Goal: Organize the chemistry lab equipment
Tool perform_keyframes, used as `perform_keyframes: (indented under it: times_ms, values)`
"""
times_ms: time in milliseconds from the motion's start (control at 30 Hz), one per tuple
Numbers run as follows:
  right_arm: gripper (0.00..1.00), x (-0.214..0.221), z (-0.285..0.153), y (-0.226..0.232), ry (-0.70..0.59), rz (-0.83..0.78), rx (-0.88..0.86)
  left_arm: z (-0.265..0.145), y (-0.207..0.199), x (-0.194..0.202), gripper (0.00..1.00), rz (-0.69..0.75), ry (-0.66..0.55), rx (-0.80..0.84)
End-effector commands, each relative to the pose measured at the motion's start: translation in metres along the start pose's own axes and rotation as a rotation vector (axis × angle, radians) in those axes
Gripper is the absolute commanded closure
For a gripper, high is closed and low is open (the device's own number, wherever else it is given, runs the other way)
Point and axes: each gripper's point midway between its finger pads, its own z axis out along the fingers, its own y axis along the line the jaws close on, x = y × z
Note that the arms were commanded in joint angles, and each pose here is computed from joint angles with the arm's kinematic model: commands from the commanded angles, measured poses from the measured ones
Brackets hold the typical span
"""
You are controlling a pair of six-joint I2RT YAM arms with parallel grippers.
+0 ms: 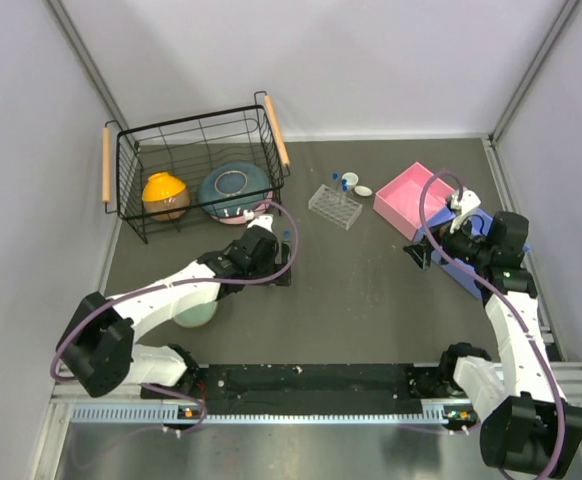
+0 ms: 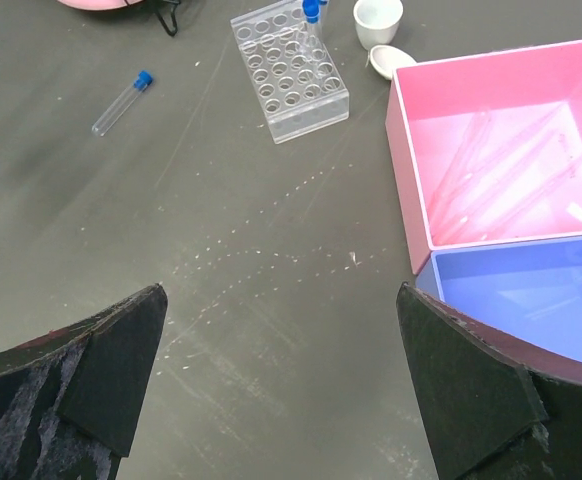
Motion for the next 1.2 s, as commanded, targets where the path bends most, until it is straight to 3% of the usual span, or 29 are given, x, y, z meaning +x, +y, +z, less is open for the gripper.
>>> perform_keyframes:
  times_ms: [0,467,1167]
  values:
    - [0.01,-0.012,-0.004,-0.002,-0.043,-0.108,0.005,0.008,-0.010,-0.018,0.05,-0.018,-0.038,0.030]
    - [0.01,-0.008,-0.004,0.004,-0.035,-0.144,-0.034,0.029,-0.005,-0.014,0.04,-0.014,0.041,-0.036]
    - [0.01,-0.003,-0.003,0.004,-0.023,-0.156,-0.044,0.034,-0.005,-0.020,0.03,-0.013,0.051,-0.033]
